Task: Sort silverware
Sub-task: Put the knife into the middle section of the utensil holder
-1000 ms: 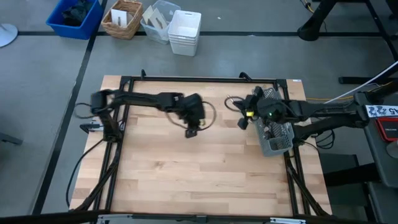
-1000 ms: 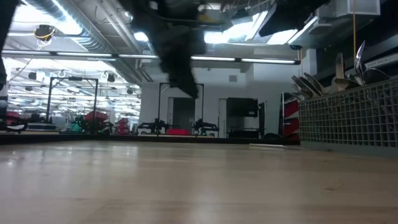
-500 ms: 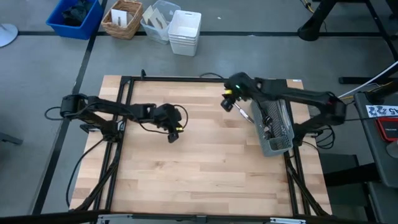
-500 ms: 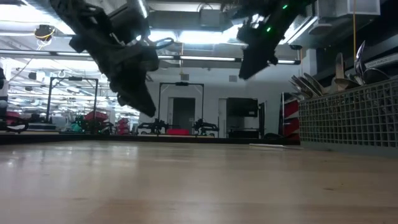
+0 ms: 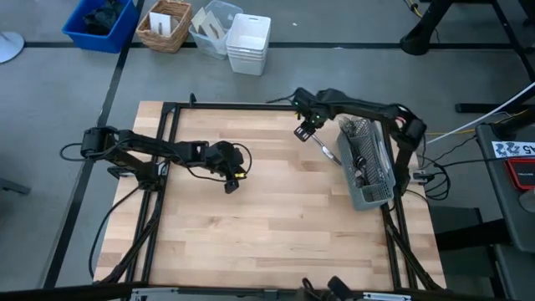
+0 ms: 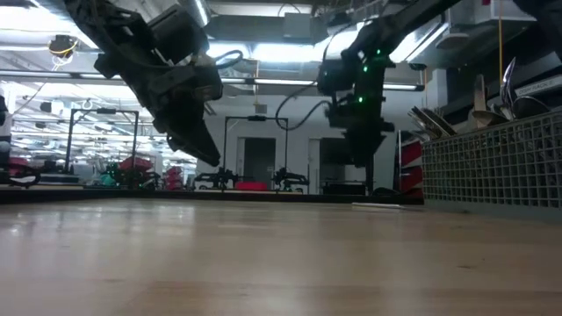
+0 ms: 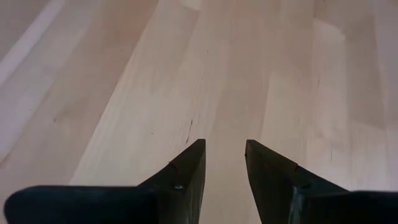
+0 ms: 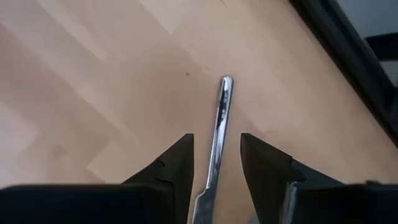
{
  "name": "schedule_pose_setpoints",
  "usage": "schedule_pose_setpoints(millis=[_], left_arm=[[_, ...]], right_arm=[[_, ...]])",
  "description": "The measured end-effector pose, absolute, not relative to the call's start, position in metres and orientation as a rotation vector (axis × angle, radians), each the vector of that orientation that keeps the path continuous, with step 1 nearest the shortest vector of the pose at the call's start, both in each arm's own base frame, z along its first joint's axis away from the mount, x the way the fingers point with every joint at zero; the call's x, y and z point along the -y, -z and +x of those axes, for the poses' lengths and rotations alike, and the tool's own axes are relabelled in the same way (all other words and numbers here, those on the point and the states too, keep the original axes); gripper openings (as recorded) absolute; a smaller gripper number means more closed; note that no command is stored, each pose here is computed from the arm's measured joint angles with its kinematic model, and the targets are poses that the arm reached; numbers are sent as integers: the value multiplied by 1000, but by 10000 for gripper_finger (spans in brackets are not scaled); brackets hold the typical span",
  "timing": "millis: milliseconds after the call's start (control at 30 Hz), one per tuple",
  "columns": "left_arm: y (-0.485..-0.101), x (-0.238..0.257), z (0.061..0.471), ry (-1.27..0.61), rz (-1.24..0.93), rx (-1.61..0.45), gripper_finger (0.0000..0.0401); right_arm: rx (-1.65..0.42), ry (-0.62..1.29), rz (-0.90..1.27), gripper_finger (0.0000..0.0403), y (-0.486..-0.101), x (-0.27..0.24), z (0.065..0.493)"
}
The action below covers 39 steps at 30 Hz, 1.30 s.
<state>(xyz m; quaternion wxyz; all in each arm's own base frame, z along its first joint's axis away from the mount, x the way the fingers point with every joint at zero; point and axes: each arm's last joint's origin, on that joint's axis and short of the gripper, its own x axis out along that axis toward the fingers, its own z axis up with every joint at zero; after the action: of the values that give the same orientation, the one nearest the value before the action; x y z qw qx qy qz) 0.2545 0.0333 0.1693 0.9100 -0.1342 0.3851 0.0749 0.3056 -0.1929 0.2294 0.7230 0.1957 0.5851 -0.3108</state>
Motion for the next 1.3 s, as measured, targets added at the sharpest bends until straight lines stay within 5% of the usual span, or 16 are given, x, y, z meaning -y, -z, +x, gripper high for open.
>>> schedule_pose_setpoints(millis=[833,1300], left_arm=[[-170,-33,256,-150,-269,-779,105],[-170,-33,256,-150,-269,-780,105]], right_arm=[[-1523,799,310,133,-160,215,314],[-1583,793,296,133,-153,212,311]])
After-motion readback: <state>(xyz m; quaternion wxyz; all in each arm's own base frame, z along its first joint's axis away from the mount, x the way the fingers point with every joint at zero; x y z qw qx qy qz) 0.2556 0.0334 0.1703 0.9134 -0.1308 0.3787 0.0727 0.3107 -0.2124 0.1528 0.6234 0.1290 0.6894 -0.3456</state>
